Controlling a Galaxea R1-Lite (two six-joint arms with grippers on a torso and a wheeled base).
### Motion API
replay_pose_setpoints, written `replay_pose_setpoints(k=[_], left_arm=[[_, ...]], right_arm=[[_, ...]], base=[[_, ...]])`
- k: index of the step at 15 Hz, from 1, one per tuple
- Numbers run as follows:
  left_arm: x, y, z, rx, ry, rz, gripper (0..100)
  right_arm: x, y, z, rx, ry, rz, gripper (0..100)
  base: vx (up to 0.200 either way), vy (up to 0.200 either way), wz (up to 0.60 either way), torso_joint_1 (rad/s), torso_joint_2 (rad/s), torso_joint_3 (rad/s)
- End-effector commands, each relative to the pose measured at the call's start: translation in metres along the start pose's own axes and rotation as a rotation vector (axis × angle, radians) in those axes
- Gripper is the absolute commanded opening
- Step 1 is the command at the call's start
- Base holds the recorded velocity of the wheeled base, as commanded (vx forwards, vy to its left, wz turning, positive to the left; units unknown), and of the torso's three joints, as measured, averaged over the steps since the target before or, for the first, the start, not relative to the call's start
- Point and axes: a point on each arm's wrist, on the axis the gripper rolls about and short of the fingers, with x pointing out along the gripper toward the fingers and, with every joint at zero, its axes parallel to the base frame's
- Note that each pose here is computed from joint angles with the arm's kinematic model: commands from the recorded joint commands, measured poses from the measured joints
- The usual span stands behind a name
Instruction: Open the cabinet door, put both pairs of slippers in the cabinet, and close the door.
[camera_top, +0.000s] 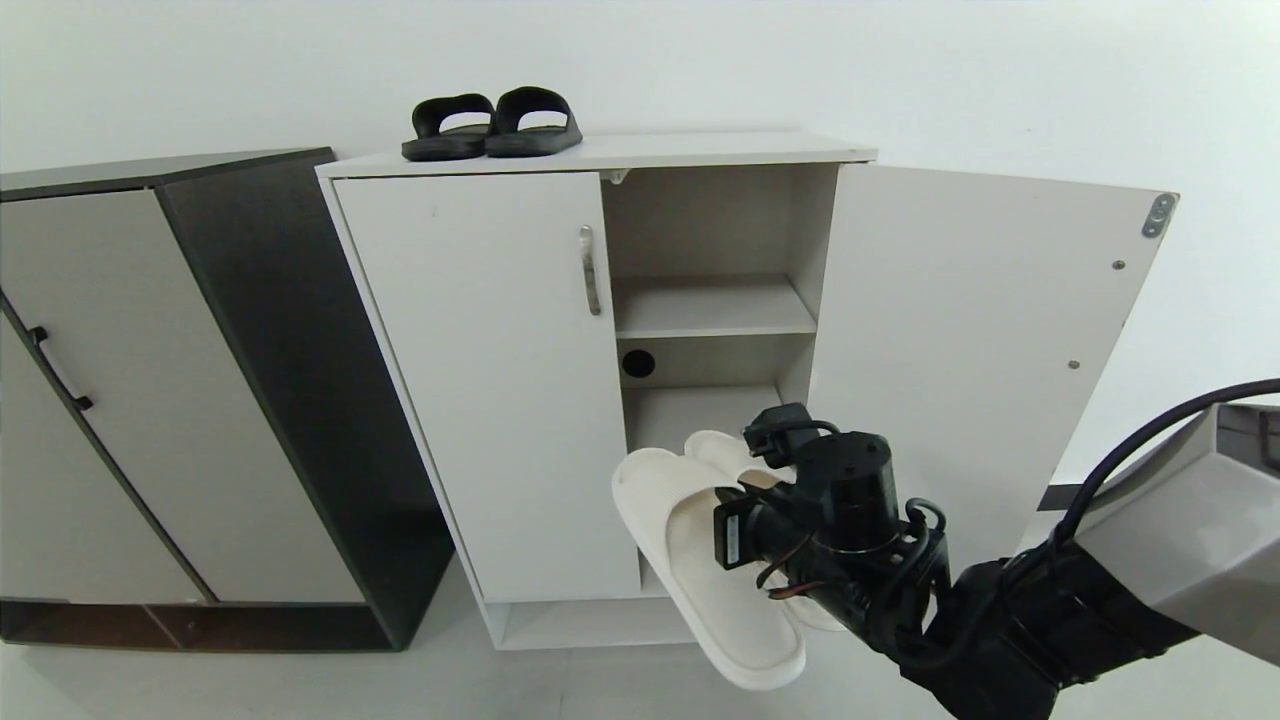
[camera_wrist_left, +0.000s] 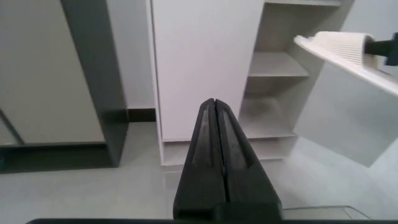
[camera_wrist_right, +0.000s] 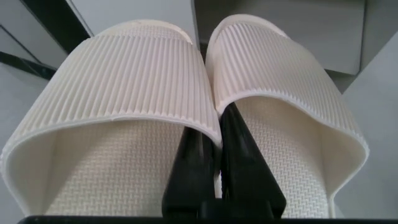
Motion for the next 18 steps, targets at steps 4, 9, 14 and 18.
replay_pose_setpoints(k=[4, 9, 14, 18], left_arm=[[-0.006, -0.001, -0.006, 0.073, -0.054, 0.093, 0], [-0.006, -0.002, -0.006, 0.061, -0.057, 0.056, 0], [-0.006, -0.002, -0.006, 0.049, -0.057, 0.053, 0], [-0.006, -0.002, -0.006, 0.049, -0.056, 0.045, 0]], right_arm=[[0.001, 0.0, -0.005, -0.006, 0.014, -0.005, 0], [0.01, 0.005, -0.016, -0.015, 0.035, -0.037, 0], [0.021, 0.025, -0.017, 0.065, 0.188, -0.075, 0], [0.03, 0.028, -0.018, 0.074, 0.162, -0.168, 0]], base=[[0.0, 0.0, 0.0, 0.0, 0.0, 0.0], [0.0, 0.0, 0.0, 0.0, 0.0, 0.0], [0.0, 0.0, 0.0, 0.0, 0.0, 0.0], [0.0, 0.0, 0.0, 0.0, 0.0, 0.0]])
